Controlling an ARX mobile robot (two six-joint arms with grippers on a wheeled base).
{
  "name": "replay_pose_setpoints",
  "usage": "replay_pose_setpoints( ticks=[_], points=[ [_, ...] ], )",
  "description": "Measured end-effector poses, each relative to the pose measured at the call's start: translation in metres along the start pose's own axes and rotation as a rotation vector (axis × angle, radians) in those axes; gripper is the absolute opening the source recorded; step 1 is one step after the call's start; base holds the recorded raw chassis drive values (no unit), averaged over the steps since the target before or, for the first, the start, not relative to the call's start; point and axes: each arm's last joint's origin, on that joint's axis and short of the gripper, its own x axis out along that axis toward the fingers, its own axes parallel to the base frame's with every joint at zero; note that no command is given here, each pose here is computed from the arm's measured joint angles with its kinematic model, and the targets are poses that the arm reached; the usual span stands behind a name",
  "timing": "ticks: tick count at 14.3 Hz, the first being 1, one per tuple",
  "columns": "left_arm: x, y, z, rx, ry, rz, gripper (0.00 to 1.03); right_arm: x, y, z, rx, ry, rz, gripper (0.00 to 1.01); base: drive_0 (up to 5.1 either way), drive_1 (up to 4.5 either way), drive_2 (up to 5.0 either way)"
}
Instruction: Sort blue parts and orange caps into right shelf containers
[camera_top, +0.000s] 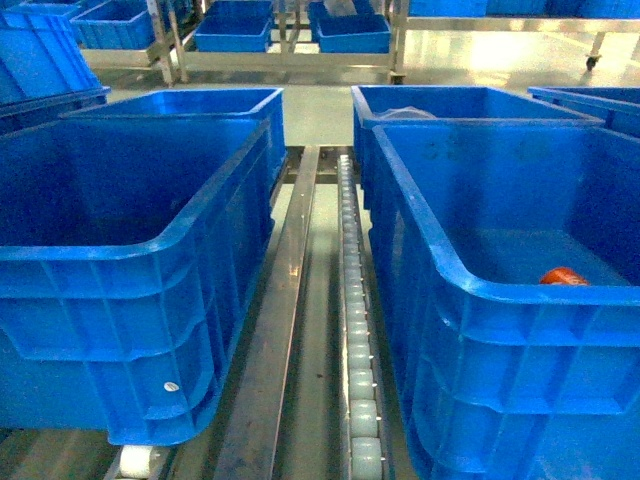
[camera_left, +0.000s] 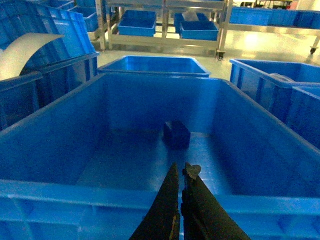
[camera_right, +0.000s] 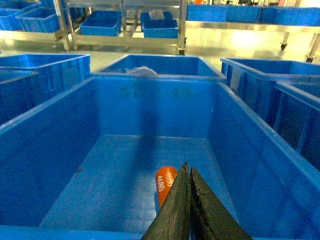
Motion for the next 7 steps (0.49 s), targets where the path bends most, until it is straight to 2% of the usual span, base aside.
replay_pose_setpoints(
  ticks=[1, 7],
  points=[
    [-0.007, 0.000, -0.001, 0.000, 0.005, -0.001, 0.02, -0.006, 0.000, 0.005, 0.000, -0.026, 0.000, 0.01, 0.0, 0.00, 0.0],
    [-0.036, 0.000, 0.001, 0.001, -0.010, -0.002, 0.02, -0.037, 0.000, 0.003, 0.000, -0.018, 0.000, 0.01, 0.0, 0.00, 0.0]
  ],
)
